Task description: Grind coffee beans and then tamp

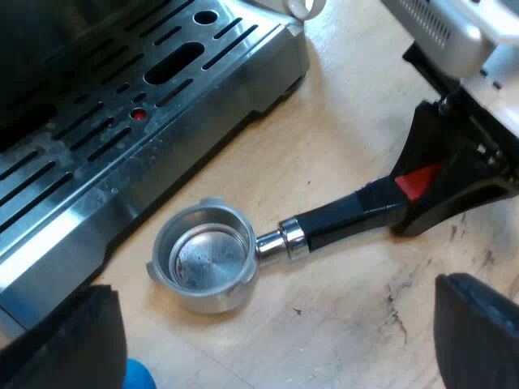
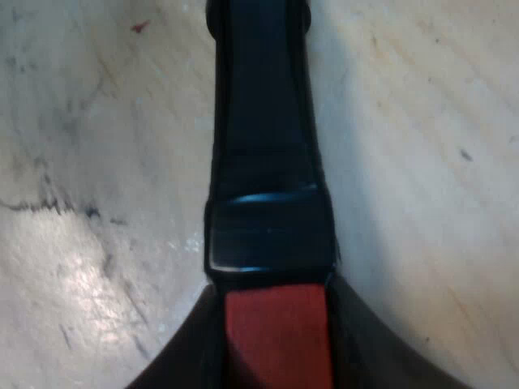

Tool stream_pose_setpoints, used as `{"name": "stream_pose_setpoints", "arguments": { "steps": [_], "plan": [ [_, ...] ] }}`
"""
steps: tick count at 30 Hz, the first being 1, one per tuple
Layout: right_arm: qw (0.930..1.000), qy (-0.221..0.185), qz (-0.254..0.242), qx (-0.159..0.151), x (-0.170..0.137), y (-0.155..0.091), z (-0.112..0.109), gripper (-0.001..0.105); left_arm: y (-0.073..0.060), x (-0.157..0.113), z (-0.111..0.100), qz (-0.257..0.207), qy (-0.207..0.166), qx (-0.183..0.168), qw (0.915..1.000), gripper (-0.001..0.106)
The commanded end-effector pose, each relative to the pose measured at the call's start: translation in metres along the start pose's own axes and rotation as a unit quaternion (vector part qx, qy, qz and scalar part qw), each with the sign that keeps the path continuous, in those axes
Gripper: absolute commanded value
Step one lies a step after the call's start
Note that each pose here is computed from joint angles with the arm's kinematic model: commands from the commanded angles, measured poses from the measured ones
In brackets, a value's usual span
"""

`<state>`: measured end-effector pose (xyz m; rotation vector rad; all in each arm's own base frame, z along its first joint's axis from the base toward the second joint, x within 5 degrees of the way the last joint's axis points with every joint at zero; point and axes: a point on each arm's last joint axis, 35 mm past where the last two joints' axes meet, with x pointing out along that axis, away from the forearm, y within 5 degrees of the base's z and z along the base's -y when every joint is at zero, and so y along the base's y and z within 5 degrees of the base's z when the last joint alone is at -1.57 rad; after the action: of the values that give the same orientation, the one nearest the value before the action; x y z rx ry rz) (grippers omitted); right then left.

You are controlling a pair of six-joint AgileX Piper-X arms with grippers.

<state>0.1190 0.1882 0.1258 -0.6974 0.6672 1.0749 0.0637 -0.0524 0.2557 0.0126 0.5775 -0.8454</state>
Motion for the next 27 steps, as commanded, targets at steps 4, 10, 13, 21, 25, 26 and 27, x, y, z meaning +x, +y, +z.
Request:
{"name": "stream_pose_setpoints", "arguments": {
  "steps": [4,10,13,21,25,26,27],
  "plan": [
    [0.9997,-0.023,-0.001,-0.004,0.001,-0.003,0.008,0.000,0.000,-0.001,0.002,0.000,-0.009,-0.005,0.9999,0.078],
    [0.9999,-0.009,0.003,-0.003,0.001,-0.002,0.005,0.000,0.000,-0.001,0.002,0.000,-0.009,-0.005,0.9999,0.078],
    [1.0000,0.002,0.007,-0.003,0.001,-0.001,0.003,0.000,0.000,-0.001,0.002,0.000,-0.009,-0.005,0.9999,0.078],
    [0.9981,0.047,0.011,0.040,0.001,0.001,-0.007,0.031,0.000,-0.001,0.002,-0.001,-0.009,-0.005,0.9999,0.078],
    [0.9968,0.052,0.011,0.059,0.001,0.001,-0.008,0.051,-0.001,-0.001,0.002,-0.004,-0.009,-0.005,0.9999,0.078],
    [0.9965,0.054,0.011,0.062,0.001,0.002,-0.008,0.052,-0.001,-0.001,0.002,-0.004,-0.009,-0.005,0.9999,0.078],
    [0.9960,0.061,0.013,0.064,0.000,0.002,-0.008,0.052,-0.001,-0.001,0.002,-0.004,-0.009,-0.005,0.9999,0.078]
  ]
}}
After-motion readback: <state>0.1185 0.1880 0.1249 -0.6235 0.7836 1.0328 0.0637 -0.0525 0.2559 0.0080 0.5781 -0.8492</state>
